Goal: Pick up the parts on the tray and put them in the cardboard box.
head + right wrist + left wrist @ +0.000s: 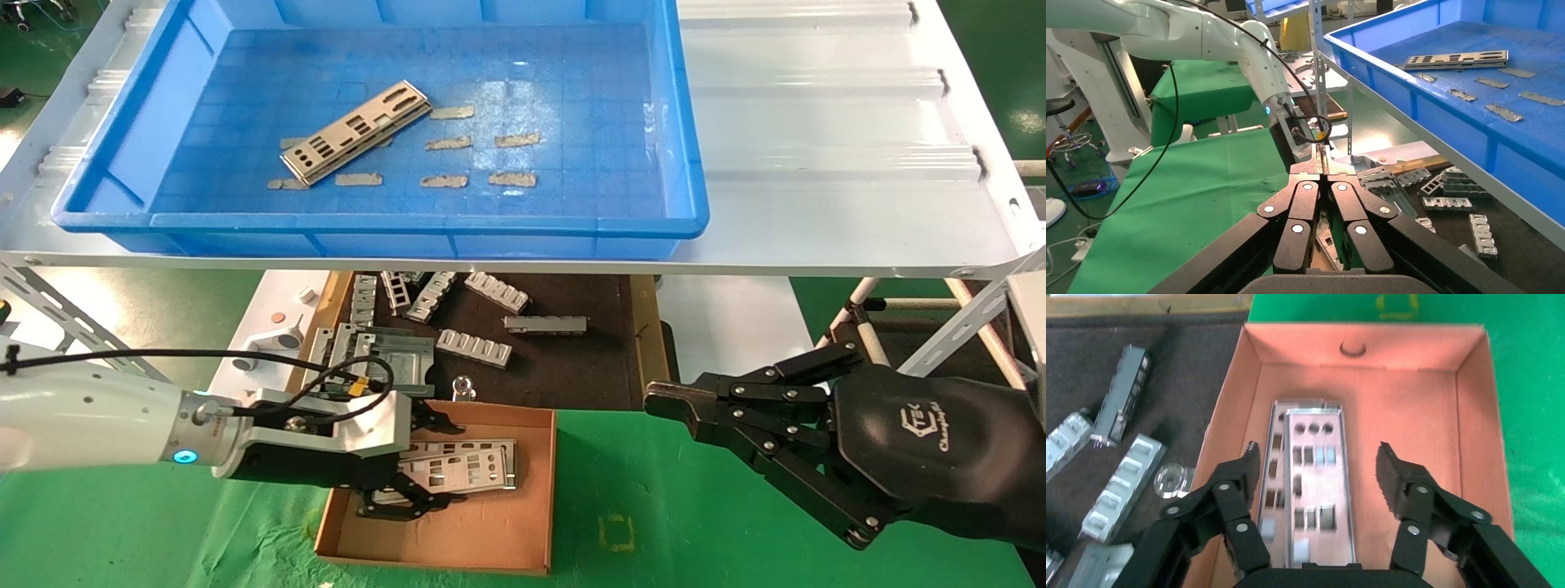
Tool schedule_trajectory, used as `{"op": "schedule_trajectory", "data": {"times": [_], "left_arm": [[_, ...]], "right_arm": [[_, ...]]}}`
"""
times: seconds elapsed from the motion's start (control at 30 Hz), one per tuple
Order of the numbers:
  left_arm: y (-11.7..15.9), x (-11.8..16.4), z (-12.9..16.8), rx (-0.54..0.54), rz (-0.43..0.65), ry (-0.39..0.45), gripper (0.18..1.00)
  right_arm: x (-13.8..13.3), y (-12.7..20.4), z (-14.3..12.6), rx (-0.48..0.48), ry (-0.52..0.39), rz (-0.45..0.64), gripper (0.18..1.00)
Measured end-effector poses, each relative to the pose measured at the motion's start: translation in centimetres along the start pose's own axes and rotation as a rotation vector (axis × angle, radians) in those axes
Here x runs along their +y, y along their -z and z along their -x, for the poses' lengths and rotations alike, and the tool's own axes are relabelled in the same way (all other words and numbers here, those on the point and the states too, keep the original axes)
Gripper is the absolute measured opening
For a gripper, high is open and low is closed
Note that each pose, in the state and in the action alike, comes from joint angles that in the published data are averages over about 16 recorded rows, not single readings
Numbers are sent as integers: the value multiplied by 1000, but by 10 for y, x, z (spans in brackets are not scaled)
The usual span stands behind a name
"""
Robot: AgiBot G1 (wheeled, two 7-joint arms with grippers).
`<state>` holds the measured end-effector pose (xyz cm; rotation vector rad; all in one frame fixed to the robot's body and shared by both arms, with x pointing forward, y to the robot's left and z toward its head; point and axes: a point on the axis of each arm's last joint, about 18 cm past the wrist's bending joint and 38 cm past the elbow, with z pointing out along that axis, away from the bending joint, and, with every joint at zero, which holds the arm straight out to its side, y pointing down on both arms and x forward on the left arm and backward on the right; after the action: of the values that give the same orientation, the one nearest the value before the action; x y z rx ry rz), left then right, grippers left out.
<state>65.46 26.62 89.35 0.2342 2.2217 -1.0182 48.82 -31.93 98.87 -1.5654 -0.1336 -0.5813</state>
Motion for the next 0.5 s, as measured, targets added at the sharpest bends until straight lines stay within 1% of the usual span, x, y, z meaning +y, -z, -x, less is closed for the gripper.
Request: {"op": "schedule_trajectory", "data": {"times": [0.2, 0.37, 0.5], "left_arm": [[8, -8, -4, -8, -65, 48, 741], [17, -18, -8, -17, -132, 85, 832], [26, -26, -11, -22, -185, 112, 886]], "right_arm": [[0, 0, 0, 0, 0, 0, 194], [0, 0, 0, 0, 0, 0, 209], [0, 0, 0, 0, 0, 0, 235]]}}
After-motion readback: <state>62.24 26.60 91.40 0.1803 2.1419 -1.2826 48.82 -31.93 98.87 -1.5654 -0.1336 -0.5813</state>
